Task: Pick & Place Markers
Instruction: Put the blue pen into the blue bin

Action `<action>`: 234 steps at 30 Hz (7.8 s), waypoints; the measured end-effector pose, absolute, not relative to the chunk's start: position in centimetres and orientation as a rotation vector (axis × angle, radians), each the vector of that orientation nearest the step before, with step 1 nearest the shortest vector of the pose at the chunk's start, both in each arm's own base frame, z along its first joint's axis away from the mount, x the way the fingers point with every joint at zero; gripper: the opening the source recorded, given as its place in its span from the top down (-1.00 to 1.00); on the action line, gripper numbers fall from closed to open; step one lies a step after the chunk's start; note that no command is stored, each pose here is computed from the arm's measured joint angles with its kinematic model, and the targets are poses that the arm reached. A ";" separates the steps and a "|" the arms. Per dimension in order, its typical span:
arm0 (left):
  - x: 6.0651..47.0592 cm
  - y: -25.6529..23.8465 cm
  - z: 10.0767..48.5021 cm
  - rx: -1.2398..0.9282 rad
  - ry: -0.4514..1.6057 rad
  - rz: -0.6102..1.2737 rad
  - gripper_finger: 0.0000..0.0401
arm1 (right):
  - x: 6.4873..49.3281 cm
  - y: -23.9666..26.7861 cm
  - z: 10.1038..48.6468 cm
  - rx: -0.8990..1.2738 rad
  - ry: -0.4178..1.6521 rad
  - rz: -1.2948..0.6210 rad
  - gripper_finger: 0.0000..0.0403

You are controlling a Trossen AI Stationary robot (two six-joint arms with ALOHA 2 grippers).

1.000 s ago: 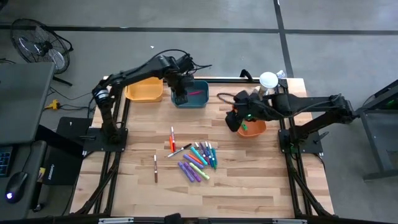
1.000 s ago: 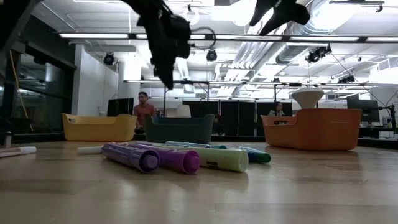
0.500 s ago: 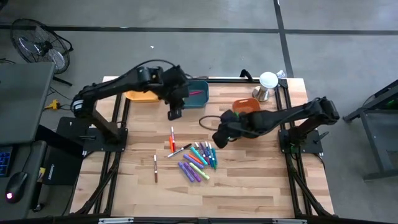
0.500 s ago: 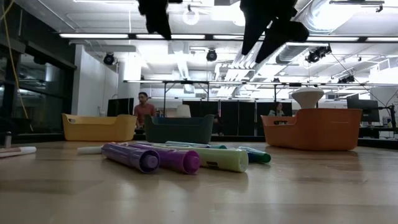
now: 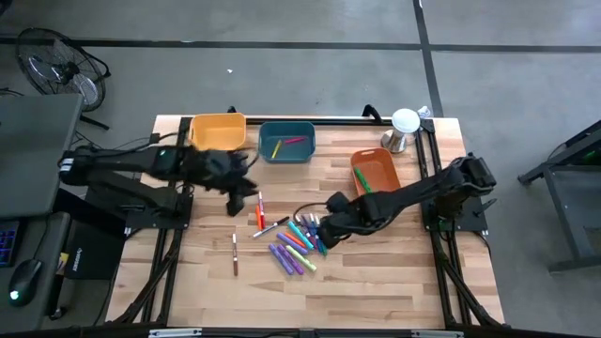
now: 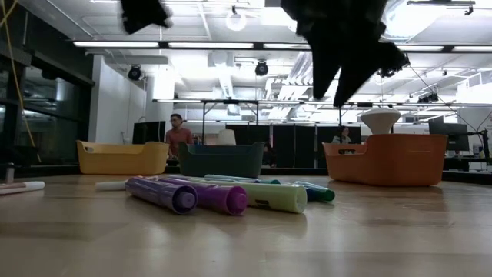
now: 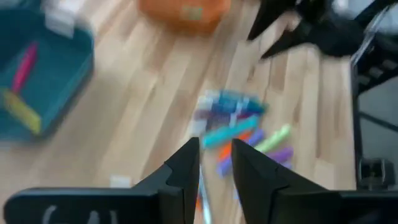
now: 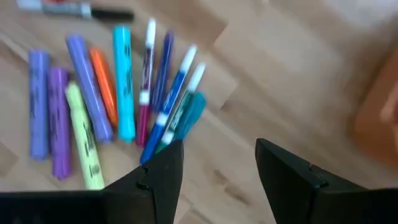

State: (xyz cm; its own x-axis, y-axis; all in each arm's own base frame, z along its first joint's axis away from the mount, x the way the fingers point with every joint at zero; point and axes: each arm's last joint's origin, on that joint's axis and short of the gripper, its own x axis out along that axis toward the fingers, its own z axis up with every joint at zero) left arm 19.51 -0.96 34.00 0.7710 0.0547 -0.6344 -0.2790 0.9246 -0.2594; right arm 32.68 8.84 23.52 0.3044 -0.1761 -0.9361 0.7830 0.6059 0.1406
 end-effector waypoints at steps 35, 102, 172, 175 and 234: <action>16.7 -5.7 33.7 -0.256 0.603 0.041 0.55 | 36.6 7.7 15.9 0.865 1.259 -0.735 0.07; 16.7 -5.8 33.7 -0.266 0.600 0.039 0.55 | 34.9 10.7 16.4 0.630 1.330 -0.632 0.91; 26.1 -8.0 36.3 -0.290 -0.061 0.110 0.55 | 33.2 9.5 36.9 0.164 0.192 -0.174 0.91; 26.6 -8.2 35.8 -0.286 -0.054 0.116 0.55 | 33.3 9.3 36.8 0.158 0.202 -0.173 0.91; 27.4 -7.5 35.9 -0.242 -0.086 0.099 0.80 | 30.7 8.0 37.3 0.206 0.307 -0.283 0.05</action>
